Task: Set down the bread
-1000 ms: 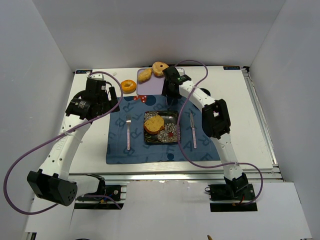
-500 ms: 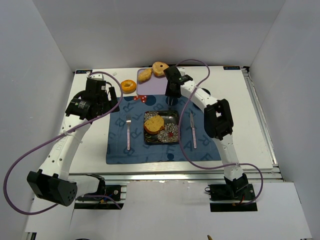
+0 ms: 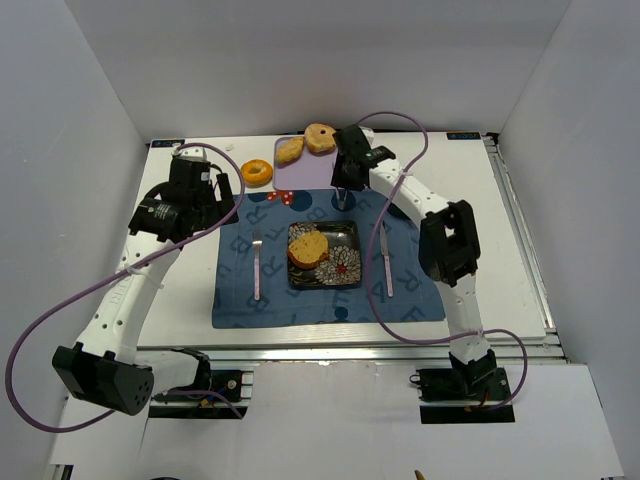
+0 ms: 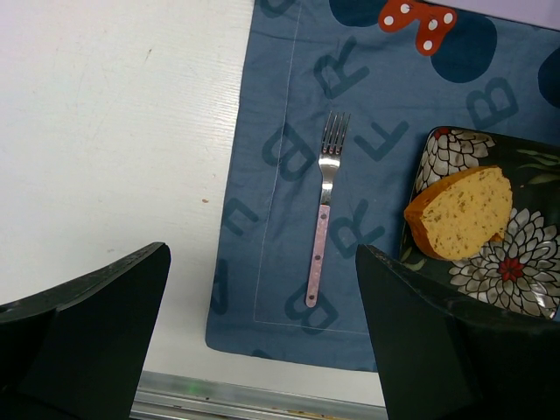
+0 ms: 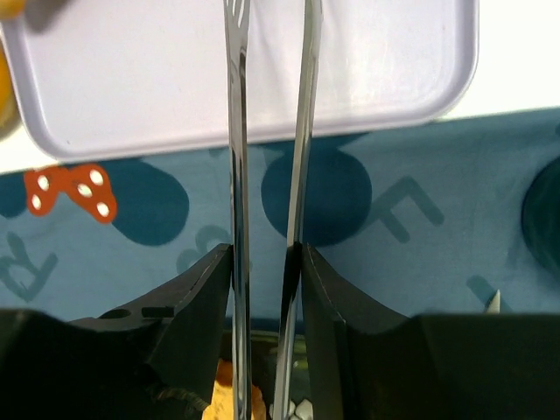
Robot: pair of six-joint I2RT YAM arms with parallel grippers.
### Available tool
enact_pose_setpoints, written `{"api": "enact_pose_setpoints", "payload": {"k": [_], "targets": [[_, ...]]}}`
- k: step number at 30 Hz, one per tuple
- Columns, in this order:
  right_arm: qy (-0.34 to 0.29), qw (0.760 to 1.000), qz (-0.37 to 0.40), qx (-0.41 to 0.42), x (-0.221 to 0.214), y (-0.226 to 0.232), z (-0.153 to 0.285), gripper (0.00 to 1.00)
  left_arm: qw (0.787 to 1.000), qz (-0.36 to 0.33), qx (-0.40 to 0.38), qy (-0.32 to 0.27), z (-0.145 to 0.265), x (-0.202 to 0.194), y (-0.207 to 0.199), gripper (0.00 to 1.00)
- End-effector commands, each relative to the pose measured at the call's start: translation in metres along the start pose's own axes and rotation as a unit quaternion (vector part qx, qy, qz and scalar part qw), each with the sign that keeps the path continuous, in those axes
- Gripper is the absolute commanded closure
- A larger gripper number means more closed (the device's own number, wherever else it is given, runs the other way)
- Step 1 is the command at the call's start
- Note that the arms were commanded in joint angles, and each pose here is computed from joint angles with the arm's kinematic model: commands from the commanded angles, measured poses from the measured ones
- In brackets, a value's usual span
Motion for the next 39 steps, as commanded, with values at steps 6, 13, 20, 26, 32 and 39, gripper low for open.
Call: {"api": "enact_pose_setpoints", "payload": {"k": [6,13,20,26,32,39], "targets": [[-0.047,0.998,-0.002,0.045,0.032,0.006,0.062,0.59,1.0,0.003,-0.01,-0.019,0.01,0.006,0.0,0.02],[-0.062,0.996,-0.002,0.069,0.034,0.002,0.104,0.59,1.0,0.007,-0.013,-0.024,0.012,0.008,0.0,0.02],[-0.076,0.994,-0.006,0.081,0.025,-0.01,0.143,0.59,0.999,0.012,-0.023,-0.03,0.015,0.012,-0.003,0.02],[-0.067,0.992,-0.002,0.105,0.006,-0.014,0.159,0.59,0.999,0.014,-0.032,-0.03,0.017,0.013,-0.006,0.02],[-0.07,0.99,-0.017,0.124,-0.011,-0.018,0.169,0.6,0.999,0.018,-0.038,-0.029,0.016,0.011,-0.008,0.02],[-0.054,0.99,-0.016,0.127,-0.026,-0.023,0.17,0.61,0.999,0.022,-0.042,-0.025,0.016,0.009,-0.009,0.02]]}}
Point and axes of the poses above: each gripper's point midway between its finger pads, its own z axis back along the fingers, its own y axis along the line the jaws close on, x = y × z, the point moved 3 cm from there along z, back along the fingers, and after that the axes turned 8 degrees about z, right-handed, at the moved point
